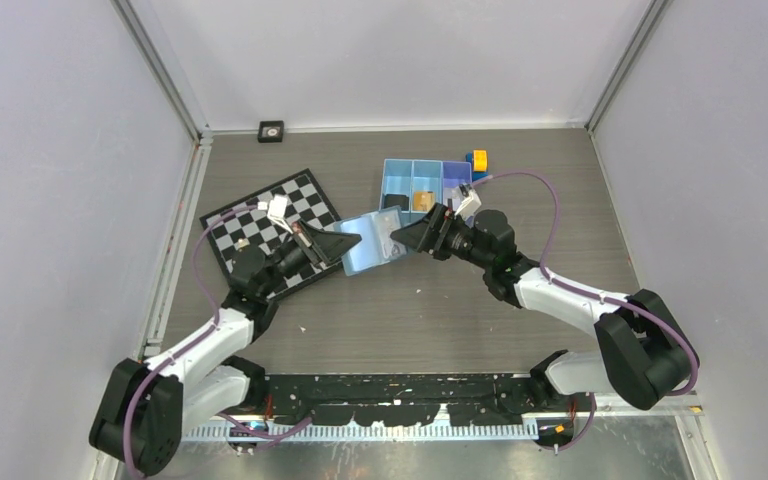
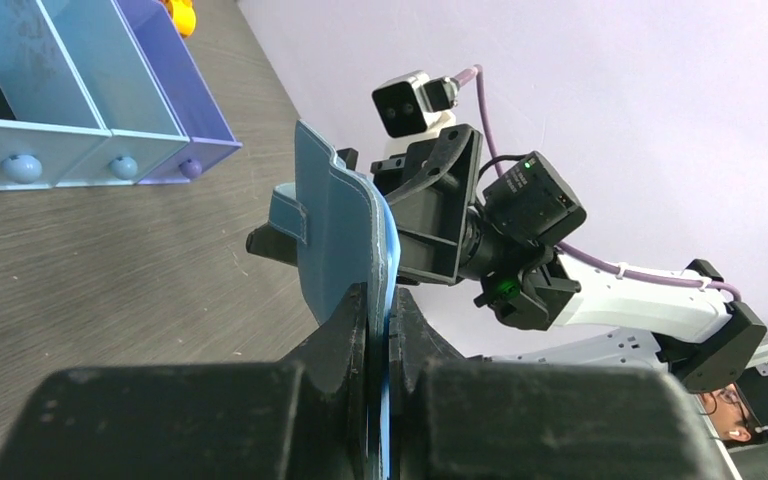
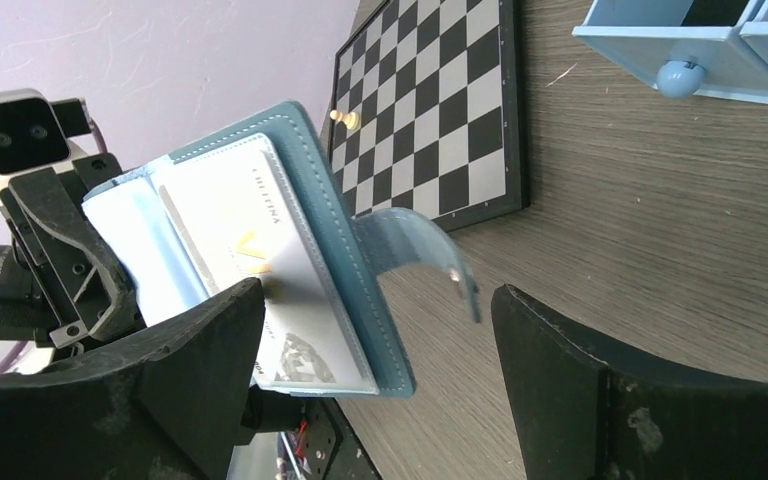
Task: Take the credit cards out of the card holder
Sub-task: Remove the credit card from the card holder.
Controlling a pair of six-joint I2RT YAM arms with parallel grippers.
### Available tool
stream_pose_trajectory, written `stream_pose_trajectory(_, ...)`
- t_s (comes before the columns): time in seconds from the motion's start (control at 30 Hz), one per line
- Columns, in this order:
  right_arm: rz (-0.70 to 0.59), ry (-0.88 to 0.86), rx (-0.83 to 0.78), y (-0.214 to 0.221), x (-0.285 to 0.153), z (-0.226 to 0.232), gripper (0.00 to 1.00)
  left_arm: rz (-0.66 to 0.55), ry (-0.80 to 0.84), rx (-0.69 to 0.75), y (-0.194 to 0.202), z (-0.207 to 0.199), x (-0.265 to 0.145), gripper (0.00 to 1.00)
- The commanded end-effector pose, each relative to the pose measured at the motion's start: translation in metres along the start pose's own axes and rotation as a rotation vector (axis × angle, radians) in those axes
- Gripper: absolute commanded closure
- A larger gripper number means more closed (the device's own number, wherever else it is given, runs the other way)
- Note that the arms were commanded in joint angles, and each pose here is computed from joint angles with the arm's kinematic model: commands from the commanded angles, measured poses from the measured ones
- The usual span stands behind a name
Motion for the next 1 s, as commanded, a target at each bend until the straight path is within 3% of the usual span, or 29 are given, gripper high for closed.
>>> stream_pose_trajectory(0.0,-0.046,-0.077,-0.012,-0.007,-0.001,0.013,0.12,-0.121,0.104,0.090,-0.011,-0.023,-0.008,1.00)
stream_pose_trajectory(0.37,-0.004,-0.243,-0.042,-0.003,0.001,0.037,0.13,-0.146,0.101,0.106,-0.012,-0.026,-0.012,1.00)
stream_pose_trajectory(0.47,-0.009,-0.275,-0.050,-0.004,-0.002,0.042,0.19,-0.132,0.098,0.094,-0.011,-0.024,-0.010,1.00)
stream_pose_trajectory(0.67,-0.039,-0.285,-0.062,-0.005,-0.007,0.045,0.53,-0.123,0.054,0.070,-0.011,-0.016,-0.006,1.00)
stream_pose_trajectory(0.9,-0.057,-0.235,-0.071,-0.007,-0.009,0.043,0.95,-0.153,-0.149,0.051,-0.012,0.004,-0.008,1.00)
stream_pose_trajectory(0.97,-0.064,-0.207,-0.074,-0.008,-0.010,0.041,1.00,-0.153,-0.167,0.044,-0.012,0.007,-0.008,1.00)
Point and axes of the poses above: each gripper's point midway between its finger pads, its own x axis out along the fingers, its own z axis along the line the jaws close on, y = z × x, the point moved 9 cm from there along -x, back along the fingers, and after that the axes turned 5 degrees about -x, right-handed, at the moved point
